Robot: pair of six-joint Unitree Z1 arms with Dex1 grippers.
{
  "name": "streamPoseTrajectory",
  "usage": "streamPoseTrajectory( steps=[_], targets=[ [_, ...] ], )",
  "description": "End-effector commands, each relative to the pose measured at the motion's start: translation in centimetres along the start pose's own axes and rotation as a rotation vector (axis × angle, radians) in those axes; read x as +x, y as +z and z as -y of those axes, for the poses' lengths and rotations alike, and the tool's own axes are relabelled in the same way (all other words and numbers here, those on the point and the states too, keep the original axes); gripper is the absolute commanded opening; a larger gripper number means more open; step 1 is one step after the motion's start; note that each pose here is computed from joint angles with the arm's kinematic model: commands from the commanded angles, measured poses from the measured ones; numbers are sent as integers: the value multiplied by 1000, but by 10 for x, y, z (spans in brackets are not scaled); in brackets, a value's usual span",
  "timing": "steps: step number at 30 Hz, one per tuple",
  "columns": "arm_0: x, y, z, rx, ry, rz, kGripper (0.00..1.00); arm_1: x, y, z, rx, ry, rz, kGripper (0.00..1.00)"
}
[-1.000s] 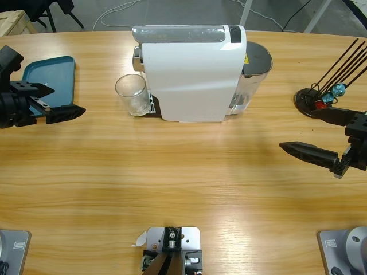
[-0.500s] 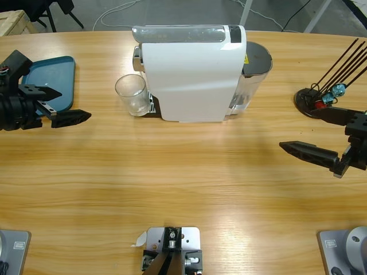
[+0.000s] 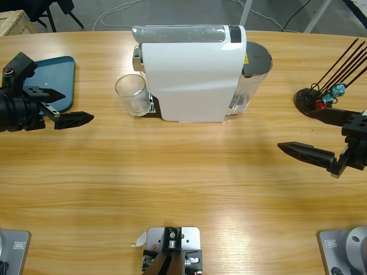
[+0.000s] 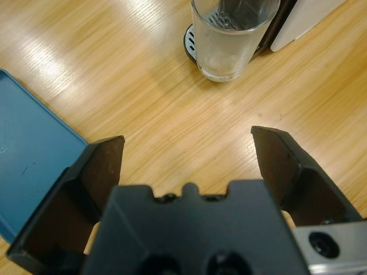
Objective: Pour coffee
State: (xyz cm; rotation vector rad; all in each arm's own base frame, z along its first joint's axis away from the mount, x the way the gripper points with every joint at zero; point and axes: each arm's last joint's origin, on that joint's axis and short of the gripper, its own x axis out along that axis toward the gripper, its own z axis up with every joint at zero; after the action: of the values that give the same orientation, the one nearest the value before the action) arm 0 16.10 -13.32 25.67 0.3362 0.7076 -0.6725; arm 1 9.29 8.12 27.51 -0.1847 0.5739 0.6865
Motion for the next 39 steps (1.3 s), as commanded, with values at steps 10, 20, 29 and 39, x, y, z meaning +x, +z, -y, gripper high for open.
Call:
streamPoseTrajectory(
  steps=[10, 20, 29, 39],
  targets=[
    [32, -4, 12, 19, -190, -14, 968, 7, -10, -1, 8, 13, -38, 1000],
    [60, 15, 11, 31, -187, 57, 968, 6, -10, -1, 9, 14, -32, 1000],
    [90, 27, 13, 28, -219, 73, 968, 5, -10, -1, 10, 14, -24, 1000],
    [110, 36, 8, 20, -212, 70, 968, 4, -10, -1, 12, 14, -18, 1000]
  ],
)
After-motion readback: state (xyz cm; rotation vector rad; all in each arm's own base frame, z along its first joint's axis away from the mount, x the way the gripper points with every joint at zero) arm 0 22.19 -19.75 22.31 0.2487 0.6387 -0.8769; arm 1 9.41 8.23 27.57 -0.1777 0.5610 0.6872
